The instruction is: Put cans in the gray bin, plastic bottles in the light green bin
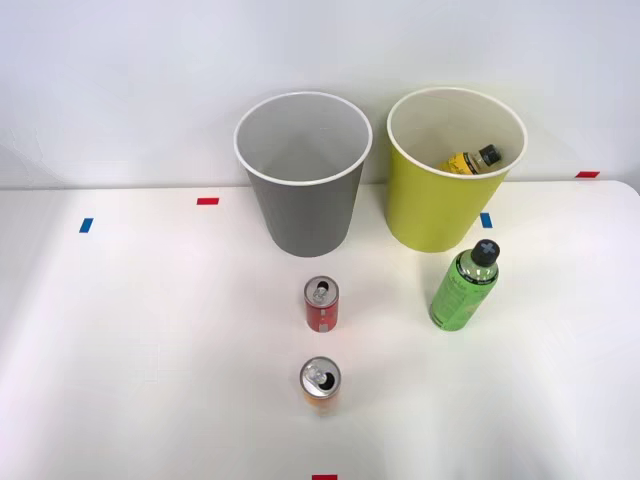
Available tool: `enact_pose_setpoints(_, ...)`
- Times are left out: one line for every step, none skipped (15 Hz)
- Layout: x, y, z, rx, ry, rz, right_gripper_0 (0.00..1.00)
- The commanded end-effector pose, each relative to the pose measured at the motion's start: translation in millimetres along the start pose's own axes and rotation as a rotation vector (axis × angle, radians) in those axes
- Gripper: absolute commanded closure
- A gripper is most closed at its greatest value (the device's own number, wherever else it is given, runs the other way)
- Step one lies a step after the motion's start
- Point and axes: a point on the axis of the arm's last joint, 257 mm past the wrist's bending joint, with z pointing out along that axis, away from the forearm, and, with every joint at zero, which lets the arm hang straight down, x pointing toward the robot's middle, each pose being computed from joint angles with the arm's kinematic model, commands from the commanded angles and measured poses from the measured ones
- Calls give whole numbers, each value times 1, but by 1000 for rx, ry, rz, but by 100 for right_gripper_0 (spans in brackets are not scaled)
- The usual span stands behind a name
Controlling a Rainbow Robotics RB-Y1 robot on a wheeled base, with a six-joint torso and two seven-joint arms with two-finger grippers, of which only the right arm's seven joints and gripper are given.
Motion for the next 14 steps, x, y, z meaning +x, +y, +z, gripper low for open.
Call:
enact_pose_setpoints(0,0,0,0,0,0,0)
enact_pose_setpoints(0,0,0,0,0,0,0)
enact_pose_setpoints(0,0,0,0,0,0,0)
enact_pose_setpoints(0,0,0,0,0,0,0)
enact_pose_setpoints(0,0,0,0,0,0,0)
enact_pose_setpoints(0,0,0,0,0,0,0)
enact_pose_setpoints(0,0,0,0,0,0,0)
enact_pose_setpoints(0,0,0,0,0,0,0)
enact_pose_setpoints(0,0,0,0,0,0,0)
enact_pose_setpoints(0,0,0,0,0,0,0)
enact_pose_setpoints(0,0,0,0,0,0,0)
enact_pose_setpoints(0,0,0,0,0,0,0)
enact_pose_setpoints(0,0,0,0,0,0,0)
enact_pose_setpoints(0,0,0,0,0,0,0)
